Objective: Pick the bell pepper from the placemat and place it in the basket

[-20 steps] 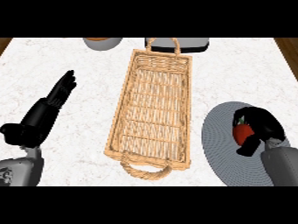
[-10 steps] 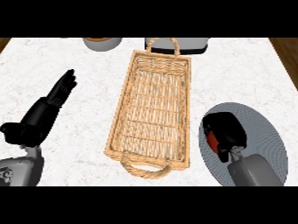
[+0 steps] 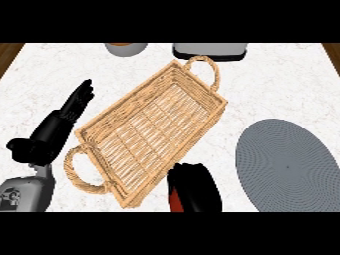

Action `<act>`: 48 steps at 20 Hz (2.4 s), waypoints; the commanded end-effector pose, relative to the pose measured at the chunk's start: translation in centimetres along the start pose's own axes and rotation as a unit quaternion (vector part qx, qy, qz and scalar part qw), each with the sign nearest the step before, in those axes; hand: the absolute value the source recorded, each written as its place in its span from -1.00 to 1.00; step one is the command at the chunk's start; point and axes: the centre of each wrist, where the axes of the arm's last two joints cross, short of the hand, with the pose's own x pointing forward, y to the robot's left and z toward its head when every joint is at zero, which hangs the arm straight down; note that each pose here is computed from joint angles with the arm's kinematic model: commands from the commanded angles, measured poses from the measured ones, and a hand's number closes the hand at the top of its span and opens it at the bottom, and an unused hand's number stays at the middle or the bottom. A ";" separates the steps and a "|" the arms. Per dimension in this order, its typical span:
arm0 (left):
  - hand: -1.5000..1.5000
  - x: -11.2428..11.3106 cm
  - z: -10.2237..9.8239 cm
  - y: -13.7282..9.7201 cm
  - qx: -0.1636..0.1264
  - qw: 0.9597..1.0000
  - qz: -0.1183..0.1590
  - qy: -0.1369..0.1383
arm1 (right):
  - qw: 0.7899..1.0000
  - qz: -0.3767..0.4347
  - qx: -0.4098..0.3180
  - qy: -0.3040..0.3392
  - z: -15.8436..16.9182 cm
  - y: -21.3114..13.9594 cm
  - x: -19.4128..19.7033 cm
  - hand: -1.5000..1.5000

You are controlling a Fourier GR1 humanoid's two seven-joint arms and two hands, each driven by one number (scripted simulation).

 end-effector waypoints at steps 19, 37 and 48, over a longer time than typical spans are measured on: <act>0.00 -0.2 -0.1 0.6 0.021 1.000 -0.001 0.012 | 0.947 -0.214 -0.235 -0.053 6.8 -4.6 10.5 1.00; 0.00 0.3 -0.7 0.1 0.003 1.000 -0.003 -0.001 | 0.882 -0.237 -0.401 0.074 0.1 -15.7 12.0 1.00; 0.00 0.5 -1.2 -0.6 0.015 1.000 0.001 -0.003 | 0.880 -0.225 -0.398 0.131 -4.5 -18.8 12.1 1.00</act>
